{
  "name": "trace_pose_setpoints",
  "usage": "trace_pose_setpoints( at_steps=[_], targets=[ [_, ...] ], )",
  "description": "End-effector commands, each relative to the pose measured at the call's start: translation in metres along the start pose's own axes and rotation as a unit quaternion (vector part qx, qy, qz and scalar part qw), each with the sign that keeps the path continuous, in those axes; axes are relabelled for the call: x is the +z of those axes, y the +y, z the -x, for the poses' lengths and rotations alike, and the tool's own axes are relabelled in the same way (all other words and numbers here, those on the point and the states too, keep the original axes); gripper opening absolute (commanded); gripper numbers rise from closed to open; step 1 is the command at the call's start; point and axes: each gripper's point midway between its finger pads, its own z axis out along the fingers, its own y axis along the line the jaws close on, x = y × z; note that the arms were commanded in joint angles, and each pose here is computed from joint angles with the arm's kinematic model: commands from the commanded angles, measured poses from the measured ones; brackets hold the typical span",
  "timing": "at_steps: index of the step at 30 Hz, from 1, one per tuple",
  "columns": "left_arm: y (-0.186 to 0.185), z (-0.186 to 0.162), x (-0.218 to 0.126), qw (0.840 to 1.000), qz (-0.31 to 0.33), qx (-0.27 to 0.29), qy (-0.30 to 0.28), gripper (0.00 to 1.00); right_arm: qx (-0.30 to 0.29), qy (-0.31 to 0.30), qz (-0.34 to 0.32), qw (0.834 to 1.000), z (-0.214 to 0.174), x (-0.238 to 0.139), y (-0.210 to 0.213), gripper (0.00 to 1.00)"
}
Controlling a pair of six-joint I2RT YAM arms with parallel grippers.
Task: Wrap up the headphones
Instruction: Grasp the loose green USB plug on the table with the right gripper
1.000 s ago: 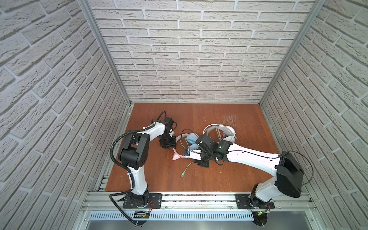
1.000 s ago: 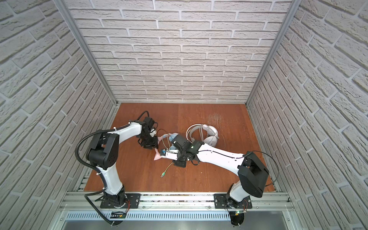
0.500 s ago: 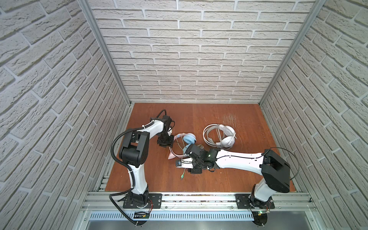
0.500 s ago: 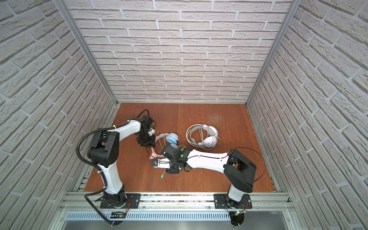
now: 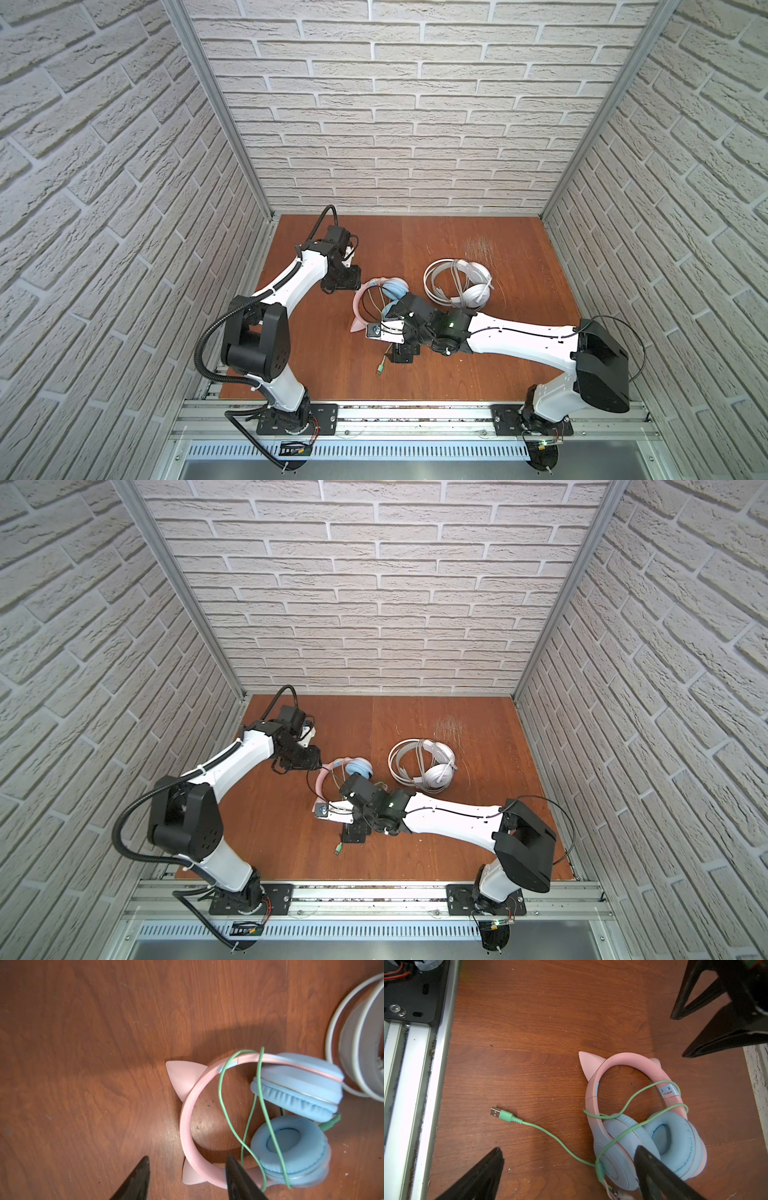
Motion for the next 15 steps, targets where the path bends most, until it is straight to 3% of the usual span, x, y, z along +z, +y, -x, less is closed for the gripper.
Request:
trace_pose_setpoints(
  at_steps=[1, 6, 11, 15],
  targets=[
    [0.014, 0.007, -0.02, 0.998, 0.025, -0.025, -0.051, 0.69, -0.047, 0.033, 0.034, 0.998, -0.004, 0.005, 0.008, 0.92],
    [0.037, 0.004, -0.053, 0.987, 0.038, -0.07, -0.136, 0.87, -0.088, 0.1, 0.061, 0.989, -0.02, 0.019, 0.01, 0.89],
    [0.063, -0.01, -0.077, 0.974, 0.045, -0.118, -0.188, 0.96, -0.113, 0.138, 0.083, 0.98, -0.028, 0.034, 0.012, 0.88],
    [0.078, -0.023, -0.083, 0.97, 0.053, -0.142, -0.191, 0.98, -0.134, 0.158, 0.094, 0.974, -0.032, 0.047, 0.013, 0.89]
  ],
)
